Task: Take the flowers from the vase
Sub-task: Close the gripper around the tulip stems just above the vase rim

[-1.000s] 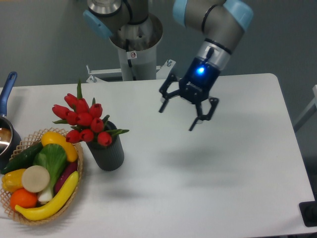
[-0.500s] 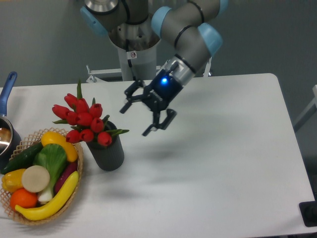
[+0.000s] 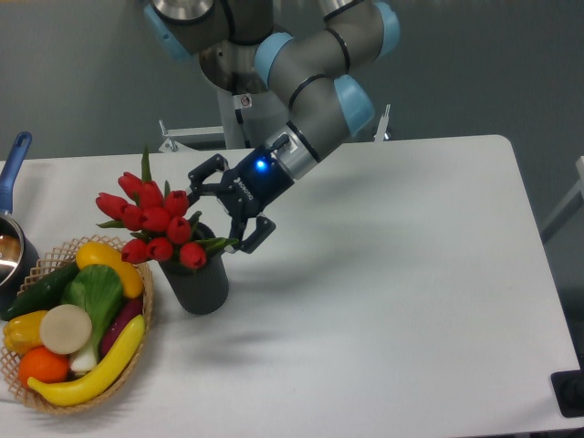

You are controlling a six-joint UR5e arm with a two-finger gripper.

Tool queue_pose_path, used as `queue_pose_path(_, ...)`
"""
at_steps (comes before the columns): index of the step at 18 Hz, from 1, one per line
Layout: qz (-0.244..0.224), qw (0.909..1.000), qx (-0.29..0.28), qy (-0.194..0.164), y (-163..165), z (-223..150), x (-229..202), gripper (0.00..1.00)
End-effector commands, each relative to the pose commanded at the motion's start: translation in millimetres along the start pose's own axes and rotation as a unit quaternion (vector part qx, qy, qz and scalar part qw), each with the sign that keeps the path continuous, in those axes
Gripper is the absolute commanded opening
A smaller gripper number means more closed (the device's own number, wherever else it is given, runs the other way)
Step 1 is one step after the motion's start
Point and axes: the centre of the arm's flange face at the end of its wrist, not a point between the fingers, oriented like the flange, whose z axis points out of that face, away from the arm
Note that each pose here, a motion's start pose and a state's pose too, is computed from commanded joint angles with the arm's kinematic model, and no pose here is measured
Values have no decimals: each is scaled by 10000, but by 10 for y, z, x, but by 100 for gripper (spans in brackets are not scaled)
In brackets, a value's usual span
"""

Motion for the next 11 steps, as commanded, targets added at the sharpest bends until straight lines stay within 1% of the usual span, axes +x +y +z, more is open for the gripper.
queue_pose_path(3,-8,9999,-1,119,69,133,-14,100)
queue_pose_path(4,57,9999,5,143,66,179,-19,96)
queue_pose_path(6,150,9998,8,111,66,174,-52,49)
queue_pose_path(7,219,9997,11,82,44,152,-76,23)
queue_pose_path(8,246,9997,11,75,68,145,-91,9)
queue_pose_path(9,323,9994,19,77,73,147,-87,0)
queue_pose_path(11,377,9992,135,63,63,127,-92,0)
